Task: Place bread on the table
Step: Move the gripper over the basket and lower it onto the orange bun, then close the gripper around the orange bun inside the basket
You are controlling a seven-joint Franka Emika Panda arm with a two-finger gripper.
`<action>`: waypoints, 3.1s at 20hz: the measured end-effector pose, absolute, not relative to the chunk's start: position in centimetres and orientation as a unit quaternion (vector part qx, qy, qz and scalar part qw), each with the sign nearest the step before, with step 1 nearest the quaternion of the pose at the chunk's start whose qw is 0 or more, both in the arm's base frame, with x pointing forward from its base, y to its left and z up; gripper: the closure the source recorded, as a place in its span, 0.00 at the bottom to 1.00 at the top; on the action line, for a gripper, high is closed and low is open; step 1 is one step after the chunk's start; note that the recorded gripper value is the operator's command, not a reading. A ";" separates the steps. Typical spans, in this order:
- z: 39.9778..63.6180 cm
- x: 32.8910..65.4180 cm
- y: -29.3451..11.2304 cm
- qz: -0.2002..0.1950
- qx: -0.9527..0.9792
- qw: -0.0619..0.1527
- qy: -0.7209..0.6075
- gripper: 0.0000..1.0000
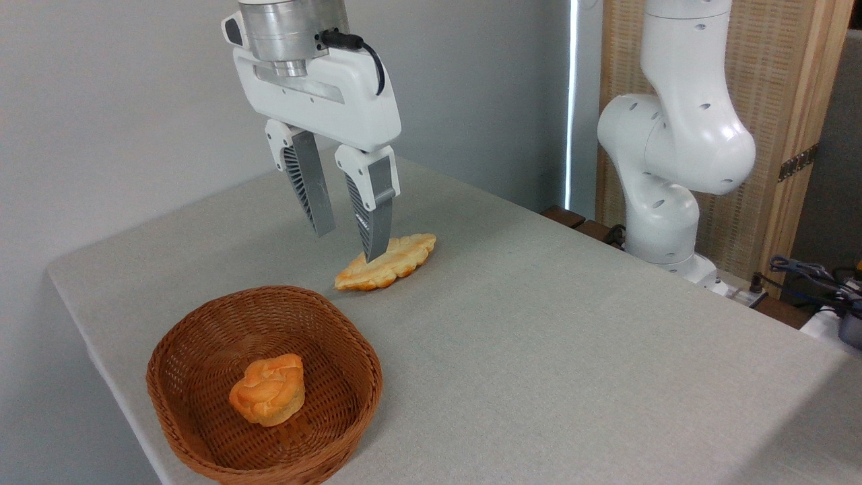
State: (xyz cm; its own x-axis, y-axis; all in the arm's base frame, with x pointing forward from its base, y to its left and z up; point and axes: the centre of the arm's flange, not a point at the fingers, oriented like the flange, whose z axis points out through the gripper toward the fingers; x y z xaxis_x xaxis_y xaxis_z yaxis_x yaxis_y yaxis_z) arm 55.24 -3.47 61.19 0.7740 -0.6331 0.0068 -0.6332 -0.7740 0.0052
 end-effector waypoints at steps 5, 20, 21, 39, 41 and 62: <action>60.9 55.2 -3.4 -0.002 0.942 0.005 -0.335 0.00; 55.6 58.4 -3.5 0.097 0.938 -0.024 -0.332 0.00; 54.1 58.9 -3.6 0.096 0.938 -0.025 -0.331 0.00; 44.1 62.8 -7.3 0.102 0.946 0.045 -0.305 0.40; 43.8 62.9 -7.4 0.101 0.946 0.047 -0.304 0.82; 44.6 63.2 -6.9 0.113 0.949 0.068 -0.285 1.00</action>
State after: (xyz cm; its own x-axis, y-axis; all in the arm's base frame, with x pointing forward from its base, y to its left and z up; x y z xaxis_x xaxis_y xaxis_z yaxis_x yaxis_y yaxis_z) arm 63.22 -6.85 44.59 0.8116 -0.5266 0.2528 -0.5572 -0.8279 0.0641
